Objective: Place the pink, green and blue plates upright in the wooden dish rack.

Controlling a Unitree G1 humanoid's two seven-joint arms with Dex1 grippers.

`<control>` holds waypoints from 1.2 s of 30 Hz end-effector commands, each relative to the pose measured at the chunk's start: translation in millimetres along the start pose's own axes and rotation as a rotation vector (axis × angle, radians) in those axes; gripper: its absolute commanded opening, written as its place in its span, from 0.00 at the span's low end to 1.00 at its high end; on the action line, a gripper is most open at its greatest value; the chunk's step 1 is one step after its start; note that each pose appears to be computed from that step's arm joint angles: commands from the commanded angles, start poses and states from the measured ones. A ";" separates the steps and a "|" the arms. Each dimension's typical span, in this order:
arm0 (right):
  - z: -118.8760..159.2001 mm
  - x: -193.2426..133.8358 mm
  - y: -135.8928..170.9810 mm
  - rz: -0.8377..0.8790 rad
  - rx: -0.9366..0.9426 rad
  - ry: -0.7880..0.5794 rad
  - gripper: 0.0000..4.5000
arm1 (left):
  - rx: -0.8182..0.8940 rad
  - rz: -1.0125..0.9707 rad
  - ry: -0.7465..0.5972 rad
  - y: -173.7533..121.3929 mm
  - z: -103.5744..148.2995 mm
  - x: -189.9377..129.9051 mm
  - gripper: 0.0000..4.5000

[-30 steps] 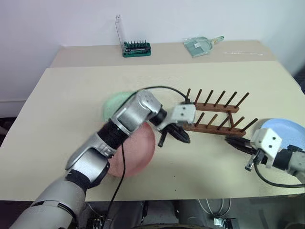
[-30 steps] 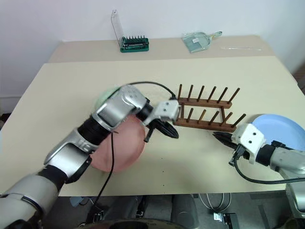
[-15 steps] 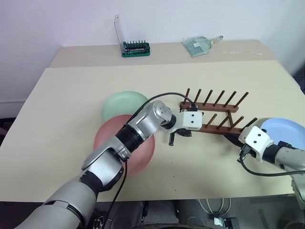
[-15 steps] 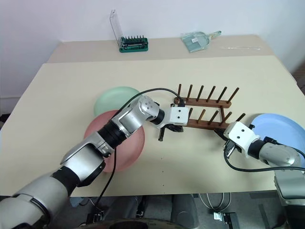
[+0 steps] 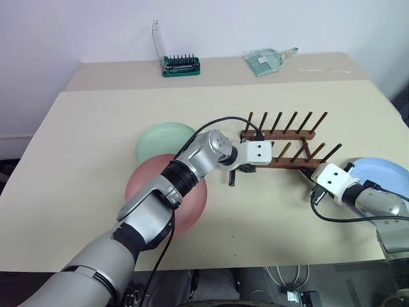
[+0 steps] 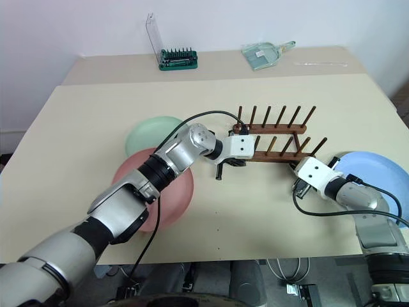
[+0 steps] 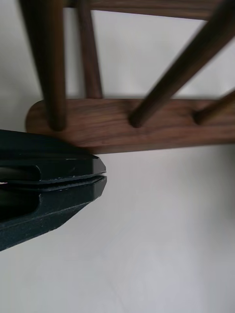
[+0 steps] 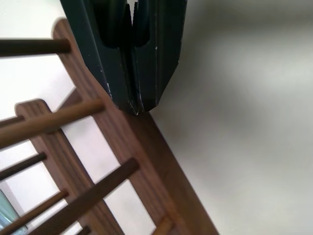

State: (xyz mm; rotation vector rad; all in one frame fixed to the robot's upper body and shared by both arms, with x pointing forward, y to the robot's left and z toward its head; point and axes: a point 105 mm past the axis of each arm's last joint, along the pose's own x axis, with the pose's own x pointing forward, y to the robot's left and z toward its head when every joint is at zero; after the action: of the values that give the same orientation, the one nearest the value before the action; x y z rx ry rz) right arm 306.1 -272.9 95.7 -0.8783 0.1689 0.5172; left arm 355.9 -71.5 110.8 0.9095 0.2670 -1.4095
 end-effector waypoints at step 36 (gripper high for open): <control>31.7 -8.8 -16.2 -0.011 0.071 -0.160 0.01 | -0.150 -0.171 -0.266 4.5 47.6 -58.6 0.00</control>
State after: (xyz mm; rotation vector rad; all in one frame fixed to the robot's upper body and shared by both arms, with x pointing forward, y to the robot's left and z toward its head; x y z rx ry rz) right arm 308.9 -266.4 105.6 -0.8066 0.1099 0.5404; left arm 342.5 -64.2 154.0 0.6630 0.2884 -1.5534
